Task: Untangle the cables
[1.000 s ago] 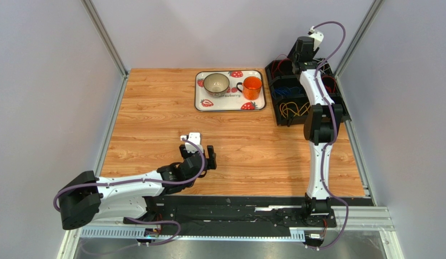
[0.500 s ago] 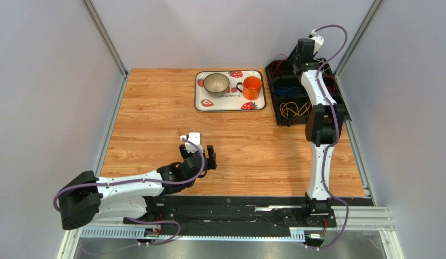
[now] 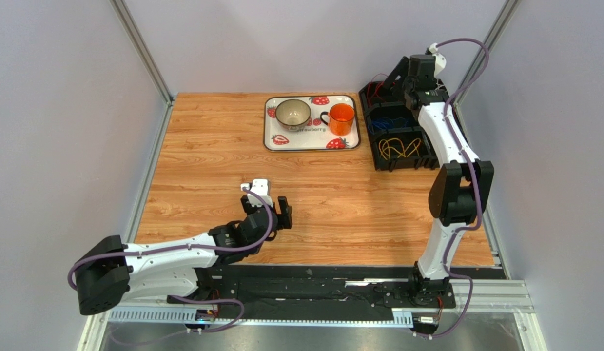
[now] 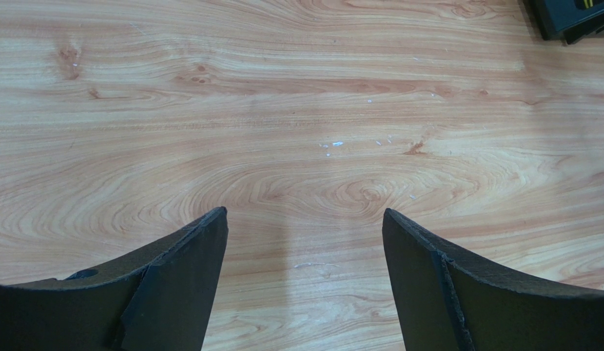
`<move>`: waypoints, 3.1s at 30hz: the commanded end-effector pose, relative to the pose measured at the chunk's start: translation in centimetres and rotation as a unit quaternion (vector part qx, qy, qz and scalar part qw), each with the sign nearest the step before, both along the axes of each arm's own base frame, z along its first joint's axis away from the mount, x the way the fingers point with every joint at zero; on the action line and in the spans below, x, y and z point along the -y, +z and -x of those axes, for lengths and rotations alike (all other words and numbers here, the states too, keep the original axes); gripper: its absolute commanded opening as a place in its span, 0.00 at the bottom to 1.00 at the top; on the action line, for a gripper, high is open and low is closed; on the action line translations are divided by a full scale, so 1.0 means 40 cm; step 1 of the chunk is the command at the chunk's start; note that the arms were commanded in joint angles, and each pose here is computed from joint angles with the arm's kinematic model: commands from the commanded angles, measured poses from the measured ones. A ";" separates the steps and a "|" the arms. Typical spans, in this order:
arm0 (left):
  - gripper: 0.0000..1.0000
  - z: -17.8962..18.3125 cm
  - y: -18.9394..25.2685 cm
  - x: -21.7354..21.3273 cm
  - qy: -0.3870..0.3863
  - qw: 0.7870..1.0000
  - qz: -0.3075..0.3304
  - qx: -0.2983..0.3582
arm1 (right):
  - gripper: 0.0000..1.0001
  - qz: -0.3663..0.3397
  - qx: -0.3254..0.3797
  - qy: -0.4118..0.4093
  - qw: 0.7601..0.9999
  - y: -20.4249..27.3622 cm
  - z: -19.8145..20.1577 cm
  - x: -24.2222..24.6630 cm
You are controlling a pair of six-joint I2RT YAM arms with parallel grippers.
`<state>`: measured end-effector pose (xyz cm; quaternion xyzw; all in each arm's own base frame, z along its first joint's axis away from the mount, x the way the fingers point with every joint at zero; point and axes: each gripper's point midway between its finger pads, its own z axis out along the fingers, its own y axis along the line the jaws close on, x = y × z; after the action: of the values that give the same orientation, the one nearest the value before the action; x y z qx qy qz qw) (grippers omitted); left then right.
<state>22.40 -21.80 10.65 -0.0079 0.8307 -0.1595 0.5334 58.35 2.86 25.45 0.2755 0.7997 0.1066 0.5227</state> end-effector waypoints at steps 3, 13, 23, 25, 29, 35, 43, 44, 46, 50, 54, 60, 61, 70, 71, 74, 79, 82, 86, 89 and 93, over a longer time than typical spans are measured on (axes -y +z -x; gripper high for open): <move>0.85 0.006 0.014 -0.005 -0.001 1.000 0.024 0.008 | 0.77 -0.005 -0.009 0.034 0.999 0.033 0.116 -0.062; 0.85 0.009 0.016 -0.008 -0.001 0.999 0.030 0.011 | 0.70 0.021 -0.113 -0.082 0.990 -0.145 0.394 0.045; 0.85 0.009 0.017 -0.007 -0.002 0.999 0.033 0.011 | 0.18 0.038 -0.180 -0.117 0.976 -0.302 0.525 0.088; 0.85 0.010 0.015 -0.008 -0.001 0.999 0.033 0.010 | 0.10 0.042 -0.197 -0.124 0.972 -0.332 0.523 0.094; 0.85 0.012 0.012 -0.011 0.000 0.999 0.032 0.007 | 0.07 0.050 -0.212 -0.133 0.967 -0.371 0.504 0.111; 0.85 0.011 0.016 -0.009 0.000 0.999 0.034 0.008 | 0.05 0.052 -0.218 -0.131 0.966 -0.404 0.460 0.114; 0.85 0.011 0.014 -0.010 0.000 0.999 0.032 0.009 | 0.00 0.018 -0.197 -0.073 0.977 -0.414 0.386 0.053; 0.85 0.011 0.013 -0.010 0.000 0.999 0.031 0.009 | 0.00 0.019 -0.196 -0.067 0.978 -0.416 0.380 0.044; 0.85 0.010 0.014 -0.009 0.000 0.999 0.030 0.009 | 0.00 0.022 -0.198 -0.062 0.978 -0.422 0.370 0.035; 0.85 0.009 0.013 -0.010 0.001 1.000 0.030 0.009 | 0.00 0.020 -0.192 -0.040 0.980 -0.425 0.345 0.008; 0.85 0.009 0.013 -0.008 0.000 1.000 0.030 0.008 | 0.00 0.018 -0.188 -0.031 0.981 -0.418 0.333 -0.008; 0.85 0.007 0.013 -0.008 0.001 1.000 0.027 0.008 | 0.00 0.023 -0.184 -0.022 0.982 -0.387 0.357 -0.031; 0.85 0.007 0.014 -0.007 0.001 1.000 0.027 0.008 | 0.00 0.024 -0.191 -0.024 0.981 -0.392 0.370 -0.028; 0.85 0.010 0.013 -0.005 -0.002 1.000 0.028 0.006 | 0.67 0.012 -0.168 0.013 0.986 -0.328 0.488 -0.061; 0.85 0.010 0.013 -0.004 -0.002 1.000 0.029 0.005 | 0.76 0.017 -0.163 0.017 0.986 -0.317 0.498 -0.063; 0.85 0.013 0.010 -0.005 -0.004 1.000 0.030 0.003 | 0.96 0.030 -0.145 0.031 0.988 -0.275 0.529 -0.071; 0.85 0.016 0.005 -0.005 -0.005 0.999 0.032 0.000 | 0.98 0.040 -0.047 0.101 0.993 -0.171 0.590 -0.146; 0.85 0.017 0.001 -0.005 -0.005 0.999 0.032 -0.003 | 0.99 0.038 0.008 0.111 0.993 -0.147 0.622 -0.163; 0.85 0.019 -0.002 -0.002 -0.006 0.999 0.033 -0.007 | 0.99 0.041 -0.015 -0.030 0.999 -0.217 0.631 -0.058; 0.84 0.021 -0.005 0.000 -0.009 0.999 0.031 -0.010 | 0.95 0.156 -0.051 0.017 0.986 -0.236 0.640 -0.027; 0.84 0.022 -0.008 0.003 -0.012 0.999 0.029 -0.013 | 0.83 0.180 -0.044 -0.007 0.983 -0.258 0.646 0.004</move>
<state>21.65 -21.60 10.35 -0.0145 0.8307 -0.1840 0.5253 32.24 4.91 14.56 0.1903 0.8483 0.0028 0.4942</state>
